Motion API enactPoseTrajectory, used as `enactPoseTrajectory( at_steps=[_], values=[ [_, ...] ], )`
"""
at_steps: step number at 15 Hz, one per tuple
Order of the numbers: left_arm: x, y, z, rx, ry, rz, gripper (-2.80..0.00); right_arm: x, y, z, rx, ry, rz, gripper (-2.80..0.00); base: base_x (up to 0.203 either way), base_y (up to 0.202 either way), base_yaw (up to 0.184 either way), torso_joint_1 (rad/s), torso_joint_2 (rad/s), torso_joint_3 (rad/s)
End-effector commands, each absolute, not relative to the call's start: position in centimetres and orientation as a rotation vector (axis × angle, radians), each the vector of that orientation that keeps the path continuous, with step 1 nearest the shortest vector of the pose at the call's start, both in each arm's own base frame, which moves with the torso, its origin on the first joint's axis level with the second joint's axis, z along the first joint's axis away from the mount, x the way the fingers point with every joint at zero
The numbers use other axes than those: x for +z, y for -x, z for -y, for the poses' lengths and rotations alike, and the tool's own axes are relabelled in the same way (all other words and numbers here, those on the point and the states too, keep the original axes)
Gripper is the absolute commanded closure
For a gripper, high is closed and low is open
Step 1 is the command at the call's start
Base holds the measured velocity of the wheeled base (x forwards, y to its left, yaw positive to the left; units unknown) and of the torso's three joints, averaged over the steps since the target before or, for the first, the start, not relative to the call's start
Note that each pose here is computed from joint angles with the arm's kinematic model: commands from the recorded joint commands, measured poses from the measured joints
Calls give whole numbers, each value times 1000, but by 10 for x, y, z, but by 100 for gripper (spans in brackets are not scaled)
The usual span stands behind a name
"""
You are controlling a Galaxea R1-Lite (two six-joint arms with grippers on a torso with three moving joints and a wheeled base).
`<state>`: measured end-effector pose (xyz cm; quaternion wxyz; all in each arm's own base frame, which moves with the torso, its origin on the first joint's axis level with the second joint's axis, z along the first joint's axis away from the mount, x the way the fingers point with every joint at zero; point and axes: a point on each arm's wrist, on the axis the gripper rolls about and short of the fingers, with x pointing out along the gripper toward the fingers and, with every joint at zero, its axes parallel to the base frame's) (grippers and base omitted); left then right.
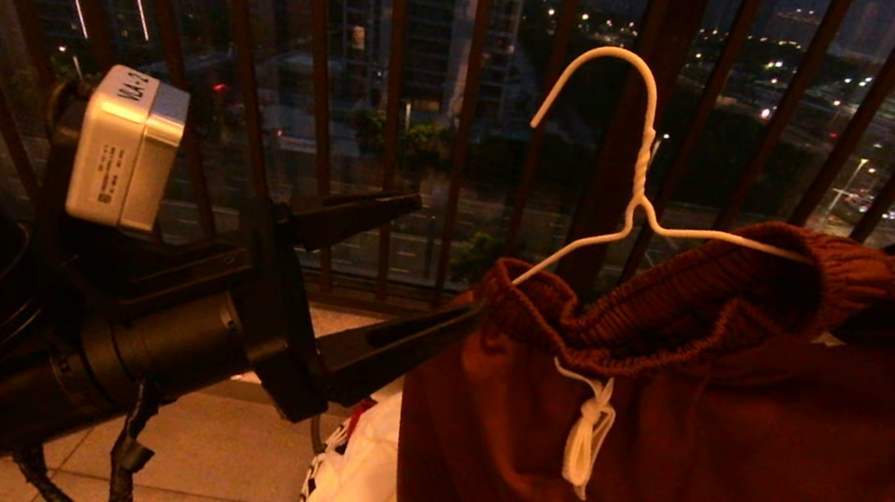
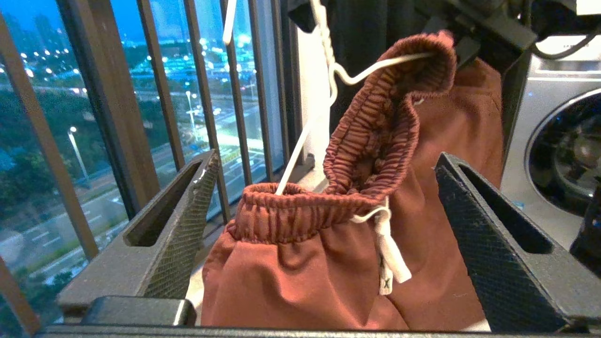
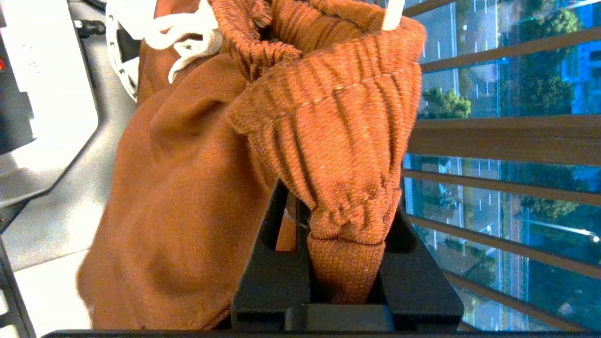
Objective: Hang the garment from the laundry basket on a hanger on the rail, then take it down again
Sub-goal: Hang the clothes rack on the clothesline
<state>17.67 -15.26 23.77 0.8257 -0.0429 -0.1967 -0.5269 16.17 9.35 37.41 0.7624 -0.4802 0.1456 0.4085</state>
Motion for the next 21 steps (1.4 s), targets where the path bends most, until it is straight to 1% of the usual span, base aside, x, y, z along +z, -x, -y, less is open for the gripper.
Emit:
enactPoseTrajectory(
  at_steps=[1,6,7,11,13,16,19,21],
  values=[
    [241,-175,150,-1117,91,436,-280,374,-161,-93,892,1050,-319,0,0,0,0,0,0,0],
    [245,-172,148,-1112,90,457,-280,373,-162,-93,891,1048,-322,0,0,0,0,0,0,0],
    [247,-172,147,-1111,96,464,0,373,-162,-93,891,1048,-322,0,0,0,0,0,0,0],
    [252,-170,146,-1110,103,478,0,373,-165,-95,891,1034,-326,0,0,0,0,0,0,0],
    [258,-168,144,-1106,111,499,0,373,-167,-96,876,992,-333,0,0,0,0,0,0,0],
    [255,-169,145,-1102,114,482,0,376,-166,-96,861,907,-331,0,0,0,0,0,0,0],
    [254,-171,144,-1033,130,475,0,379,-165,-94,834,809,-349,0,0,0,0,0,0,0],
    [256,-173,138,-958,134,452,0,383,-165,-95,815,754,-327,0,0,0,0,0,0,0]
  ],
)
